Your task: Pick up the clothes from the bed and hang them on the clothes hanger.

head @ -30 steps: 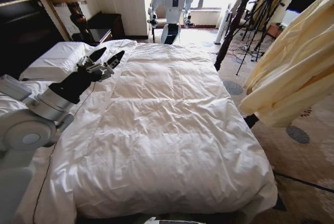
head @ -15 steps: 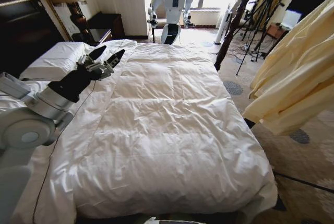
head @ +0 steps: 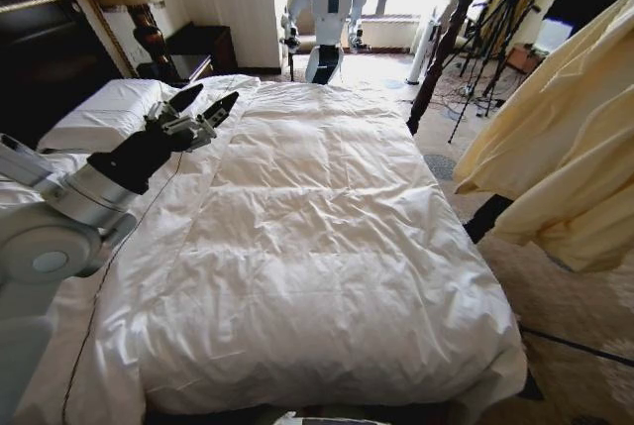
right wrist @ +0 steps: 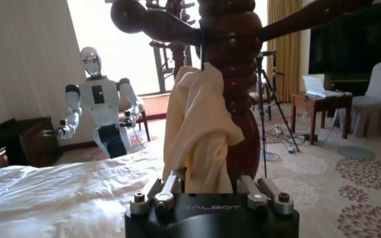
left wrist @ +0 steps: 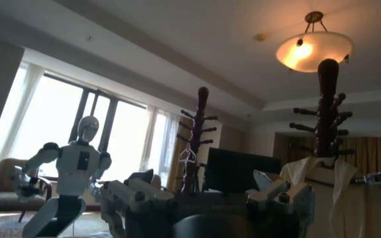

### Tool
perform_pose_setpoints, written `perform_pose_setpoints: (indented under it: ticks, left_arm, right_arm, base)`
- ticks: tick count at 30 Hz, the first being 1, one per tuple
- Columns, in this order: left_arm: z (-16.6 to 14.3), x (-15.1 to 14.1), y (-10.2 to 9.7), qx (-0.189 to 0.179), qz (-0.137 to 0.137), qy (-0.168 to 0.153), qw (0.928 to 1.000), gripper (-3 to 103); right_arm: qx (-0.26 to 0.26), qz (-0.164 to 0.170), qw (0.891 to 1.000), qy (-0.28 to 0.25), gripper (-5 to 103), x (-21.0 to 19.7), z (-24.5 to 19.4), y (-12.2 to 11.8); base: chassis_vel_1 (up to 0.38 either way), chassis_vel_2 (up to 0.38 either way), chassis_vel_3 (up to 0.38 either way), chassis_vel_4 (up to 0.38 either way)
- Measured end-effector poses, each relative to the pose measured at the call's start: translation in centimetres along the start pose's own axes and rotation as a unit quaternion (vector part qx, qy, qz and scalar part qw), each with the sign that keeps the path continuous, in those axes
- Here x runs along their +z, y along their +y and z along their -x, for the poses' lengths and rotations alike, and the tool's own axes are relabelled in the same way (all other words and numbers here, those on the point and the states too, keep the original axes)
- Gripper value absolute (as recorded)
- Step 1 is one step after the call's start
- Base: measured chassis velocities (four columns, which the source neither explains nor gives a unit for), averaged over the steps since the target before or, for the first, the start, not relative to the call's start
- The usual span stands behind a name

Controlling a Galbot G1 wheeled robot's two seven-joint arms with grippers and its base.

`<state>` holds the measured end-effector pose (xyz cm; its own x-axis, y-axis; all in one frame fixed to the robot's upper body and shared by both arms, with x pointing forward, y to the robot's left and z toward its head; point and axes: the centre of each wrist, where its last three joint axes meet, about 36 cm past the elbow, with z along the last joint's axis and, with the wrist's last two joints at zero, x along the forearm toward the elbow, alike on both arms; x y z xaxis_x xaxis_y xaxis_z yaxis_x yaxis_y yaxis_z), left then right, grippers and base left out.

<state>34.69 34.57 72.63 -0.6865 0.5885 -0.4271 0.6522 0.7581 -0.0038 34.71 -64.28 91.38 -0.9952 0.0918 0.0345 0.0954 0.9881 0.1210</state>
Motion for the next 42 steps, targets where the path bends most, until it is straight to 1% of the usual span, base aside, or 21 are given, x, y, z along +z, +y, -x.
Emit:
perform_pose_setpoints:
  ticks: [3,4,5,6,7,9,11,13,15,16,18,23,24,25,27,29,30,32,34,38,42]
  left_arm:
    - [0.0,0.0,-0.3,0.003,0.000,-0.001,1.0000,100]
    - [0.0,0.0,-0.3,0.003,0.000,-0.001,1.0000,100]
    - [0.0,0.0,-0.5,0.004,-0.001,-0.002,1.0000,100]
    - [0.1,0.1,-0.8,-0.004,-0.003,-0.003,1.0000,100]
    - [0.1,0.2,-0.8,-0.012,-0.004,-0.003,0.9999,100]
    - [0.1,0.2,-0.8,-0.017,-0.005,-0.003,0.9998,100]
    - [0.1,0.5,-1.0,-0.058,-0.009,-0.003,0.9982,100]
    - [0.0,0.6,-1.0,-0.075,-0.010,-0.002,0.9971,100]
    - [-0.2,1.1,-1.2,-0.121,-0.010,0.006,0.9926,100]
    - [-0.2,1.1,-1.2,-0.121,-0.010,0.006,0.9926,100]
    - [-1.0,2.0,-1.5,-0.162,-0.006,0.019,0.9866,100]
    - [-2.7,3.9,-2.2,-0.200,0.004,0.033,0.9792,100]
    - [-3.8,5.1,-2.7,-0.223,0.017,0.042,0.9737,100]
    - [-4.3,5.7,-2.9,-0.235,0.027,0.047,0.9706,100]
    - [-4.8,6.3,-3.0,-0.244,0.034,0.052,0.9677,100]
    - [-6.5,8.5,-3.2,-0.281,0.061,0.070,0.9551,100]
    - [-6.5,8.5,-3.2,-0.281,0.061,0.070,0.9551,100]
    - [-7.9,10.7,-2.7,-0.303,0.077,0.082,0.9463,100]
    - [-8.2,11.3,-2.6,-0.308,0.076,0.085,0.9446,100]
    - [-8.6,14.2,-1.5,-0.322,0.061,0.095,0.9400,100]
    - [-8.4,14.9,-0.9,-0.322,0.058,0.100,0.9396,100]
  right_arm:
    - [0.020,-0.010,1.000,-0.006,54,0.2,-1.9,0.7]
    - [0.020,-0.010,1.000,-0.006,54,0.2,-1.9,0.7]
    - [0.025,-0.019,0.999,-0.012,60,0.2,-2.8,1.4]
    - [0.024,-0.048,0.998,-0.030,71,0.7,-5.2,3.7]
    - [0.020,-0.059,0.997,-0.040,77,1.1,-6.0,4.8]
    - [0.018,-0.066,0.997,-0.047,77,1.3,-6.4,5.4]
    - [0.000,-0.089,0.993,-0.077,92,3.1,-8.4,8.0]
    - [-0.009,-0.094,0.992,-0.086,92,3.9,-8.9,8.7]
    - [-0.024,-0.107,0.988,-0.105,99,6.4,-10.3,10.0]
    - [-0.024,-0.107,0.988,-0.105,99,6.4,-10.3,10.0]
    - [-0.037,-0.122,0.986,-0.107,100,9.7,-11.9,11.1]
    - [-0.050,-0.125,0.986,-0.099,100,13.9,-13.6,13.3]
    - [-0.055,-0.119,0.987,-0.088,100,17.5,-13.9,15.1]
    - [-0.053,-0.119,0.988,-0.086,100,19.0,-13.9,15.5]
    - [-0.049,-0.119,0.988,-0.085,100,20.6,-13.9,15.8]
    - [-0.025,-0.124,0.988,-0.086,100,27.5,-13.2,16.5]
    - [-0.025,-0.124,0.988,-0.086,100,27.5,-13.2,16.5]
    - [-0.016,-0.131,0.988,-0.086,100,33.1,-11.7,17.4]
    - [-0.014,-0.131,0.988,-0.086,100,34.9,-10.9,17.7]
    - [-0.001,-0.136,0.986,-0.092,100,43.0,-5.0,18.6]
    - [-0.003,-0.145,0.985,-0.097,100,45.0,-2.2,19.7]
  base:
    - [0.000,0.000,0.000,0.000]
    - [0.000,0.000,0.000,0.000]
    - [0.000,0.000,0.000,0.000]
    - [0.000,0.000,0.000,0.000]
    - [0.000,0.000,0.000,0.000]
    - [0.000,0.000,0.000,0.000]
    - [0.000,0.000,0.000,0.000]
    - [0.000,0.000,0.000,0.000]
    - [0.000,0.000,0.000,0.000]
    - [0.000,0.000,0.000,0.000]
    - [0.000,0.000,0.000,0.000]
    - [0.000,0.000,0.000,0.000]
    - [0.000,0.000,0.000,0.000]
    - [0.000,0.000,0.000,0.000]
    - [0.000,0.000,0.000,0.000]
    - [0.000,0.000,0.000,0.000]
    - [0.000,0.000,0.000,0.000]
    - [0.000,0.000,0.000,0.000]
    - [0.000,0.000,0.000,0.000]
    - [0.000,0.000,0.000,0.000]
    - [0.000,0.000,0.000,0.000]
